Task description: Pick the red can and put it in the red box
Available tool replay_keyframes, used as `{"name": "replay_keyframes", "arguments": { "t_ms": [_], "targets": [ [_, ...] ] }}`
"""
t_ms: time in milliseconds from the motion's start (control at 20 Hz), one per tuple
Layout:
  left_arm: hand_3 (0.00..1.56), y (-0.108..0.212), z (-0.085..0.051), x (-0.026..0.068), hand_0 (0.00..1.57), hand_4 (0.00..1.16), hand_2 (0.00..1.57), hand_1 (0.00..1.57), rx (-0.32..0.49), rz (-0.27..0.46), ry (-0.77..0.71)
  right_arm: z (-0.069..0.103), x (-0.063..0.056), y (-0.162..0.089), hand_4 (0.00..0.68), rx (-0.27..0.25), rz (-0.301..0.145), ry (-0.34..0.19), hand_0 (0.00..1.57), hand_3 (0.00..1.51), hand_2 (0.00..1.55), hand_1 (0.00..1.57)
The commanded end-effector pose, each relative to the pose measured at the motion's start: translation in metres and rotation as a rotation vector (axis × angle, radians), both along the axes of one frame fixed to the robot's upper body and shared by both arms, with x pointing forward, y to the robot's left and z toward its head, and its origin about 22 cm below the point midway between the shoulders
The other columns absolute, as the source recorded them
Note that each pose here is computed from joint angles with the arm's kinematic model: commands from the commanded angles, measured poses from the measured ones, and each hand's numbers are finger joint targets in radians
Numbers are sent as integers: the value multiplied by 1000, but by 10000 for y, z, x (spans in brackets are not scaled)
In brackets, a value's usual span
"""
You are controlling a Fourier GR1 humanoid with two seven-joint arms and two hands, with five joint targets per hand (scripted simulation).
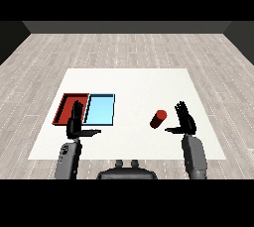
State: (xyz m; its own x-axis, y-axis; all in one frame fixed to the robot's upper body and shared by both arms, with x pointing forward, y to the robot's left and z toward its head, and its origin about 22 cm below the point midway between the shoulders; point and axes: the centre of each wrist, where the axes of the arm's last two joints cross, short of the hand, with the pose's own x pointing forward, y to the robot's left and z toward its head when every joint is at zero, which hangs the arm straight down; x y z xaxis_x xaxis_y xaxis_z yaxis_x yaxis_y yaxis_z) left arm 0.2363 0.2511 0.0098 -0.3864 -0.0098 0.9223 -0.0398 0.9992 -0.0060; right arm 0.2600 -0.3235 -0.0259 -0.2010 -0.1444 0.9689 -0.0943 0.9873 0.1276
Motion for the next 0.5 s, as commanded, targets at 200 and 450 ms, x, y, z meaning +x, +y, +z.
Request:
{"name": "replay_keyframes", "arguments": {
  "t_ms": [200, 450],
  "targets": [
    [0, 167, -75, -29, 0, 0, 0, 0, -32, -12, 4, -207, 90, 166, 0, 65, 0, 20, 0, 0, 0, 0],
    [0, -5, 65, 17, 0, 0, 0, 0, -26, 4, 1, -276, 14, 196, 0, 73, 20, 35, 0, 0, 0, 0]
  ]
}}
